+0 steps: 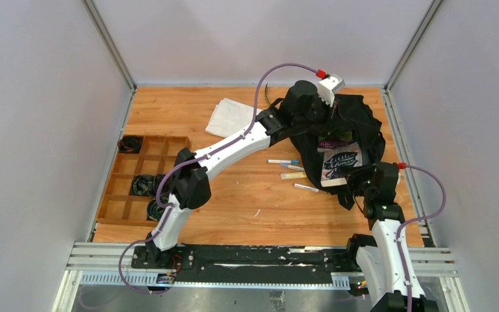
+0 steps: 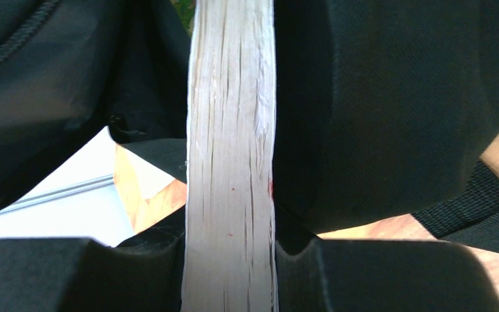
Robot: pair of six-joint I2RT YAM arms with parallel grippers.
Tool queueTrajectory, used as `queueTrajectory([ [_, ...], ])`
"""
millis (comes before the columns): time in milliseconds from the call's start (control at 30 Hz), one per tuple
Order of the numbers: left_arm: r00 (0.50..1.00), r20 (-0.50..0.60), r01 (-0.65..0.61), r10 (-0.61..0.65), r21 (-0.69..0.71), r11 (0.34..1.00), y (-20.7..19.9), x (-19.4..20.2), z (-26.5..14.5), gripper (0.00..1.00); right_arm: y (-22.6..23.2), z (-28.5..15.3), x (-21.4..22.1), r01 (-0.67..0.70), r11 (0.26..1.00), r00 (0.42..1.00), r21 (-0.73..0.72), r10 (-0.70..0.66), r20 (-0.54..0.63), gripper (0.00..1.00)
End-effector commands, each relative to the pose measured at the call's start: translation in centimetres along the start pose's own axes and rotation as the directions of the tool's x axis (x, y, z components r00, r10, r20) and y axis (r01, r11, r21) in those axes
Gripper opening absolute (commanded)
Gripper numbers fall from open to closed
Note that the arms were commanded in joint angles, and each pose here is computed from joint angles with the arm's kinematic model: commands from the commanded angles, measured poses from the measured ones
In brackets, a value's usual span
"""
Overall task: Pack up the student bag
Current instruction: Place the book in the student bag.
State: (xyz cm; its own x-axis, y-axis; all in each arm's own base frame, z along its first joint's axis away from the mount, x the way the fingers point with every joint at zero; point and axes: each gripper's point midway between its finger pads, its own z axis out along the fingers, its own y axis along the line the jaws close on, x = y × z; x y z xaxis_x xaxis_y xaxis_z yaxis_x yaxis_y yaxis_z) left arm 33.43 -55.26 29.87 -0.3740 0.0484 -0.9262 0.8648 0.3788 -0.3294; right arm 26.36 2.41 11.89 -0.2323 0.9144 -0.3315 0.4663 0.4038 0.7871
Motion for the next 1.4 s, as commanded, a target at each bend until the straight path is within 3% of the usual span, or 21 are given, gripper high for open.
queueTrajectory([
  [0,0.993,0.116,-0.035,0.026,0.077,0.996,-3.3,-5.1,-2.2,0.0,6.5,-2.3,-2.2,-0.006,0.972,0.998,-0.236,0.02,0.057,0.0],
  [167,0.994,0.108,-0.038,0.027,0.098,0.995,-3.8,-5.1,-2.4,0.0,9.8,-3.3,-3.8,0.012,0.945,0.995,-0.327,0.022,0.1,0.0],
  [400,0.996,0.087,-0.044,0.034,0.115,0.992,-4.1,-4.7,-2.6,0.0,11.1,-0.3,-4.5,-0.018,0.931,0.996,-0.363,0.048,0.074,0.0],
  [767,0.995,0.093,-0.04,0.026,0.148,0.988,-4.9,-5.2,-3.1,0.0,3.9,6.2,-2.0,-0.04,0.994,0.998,-0.097,0.035,-0.055,0.0],
  [1300,0.994,0.11,-0.037,0.016,0.193,0.98,-6.2,-6.0,-4.2,0.0,4.1,12.3,-4.5,-0.05,0.998,0.993,-0.036,0.046,-0.109,0.0],
  [1333,0.994,0.112,-0.034,0.013,0.19,0.981,-6.1,-6.0,-4.2,0.0,4.1,12.7,-4.8,-0.047,0.999,0.994,-0.026,0.044,-0.103,0.02],
  [1367,0.994,0.111,-0.029,0.009,0.185,0.982,-6.0,-5.9,-4.1,0.0,3.9,13.0,-5.0,-0.042,0.999,0.995,-0.014,0.04,-0.097,0.14],
])
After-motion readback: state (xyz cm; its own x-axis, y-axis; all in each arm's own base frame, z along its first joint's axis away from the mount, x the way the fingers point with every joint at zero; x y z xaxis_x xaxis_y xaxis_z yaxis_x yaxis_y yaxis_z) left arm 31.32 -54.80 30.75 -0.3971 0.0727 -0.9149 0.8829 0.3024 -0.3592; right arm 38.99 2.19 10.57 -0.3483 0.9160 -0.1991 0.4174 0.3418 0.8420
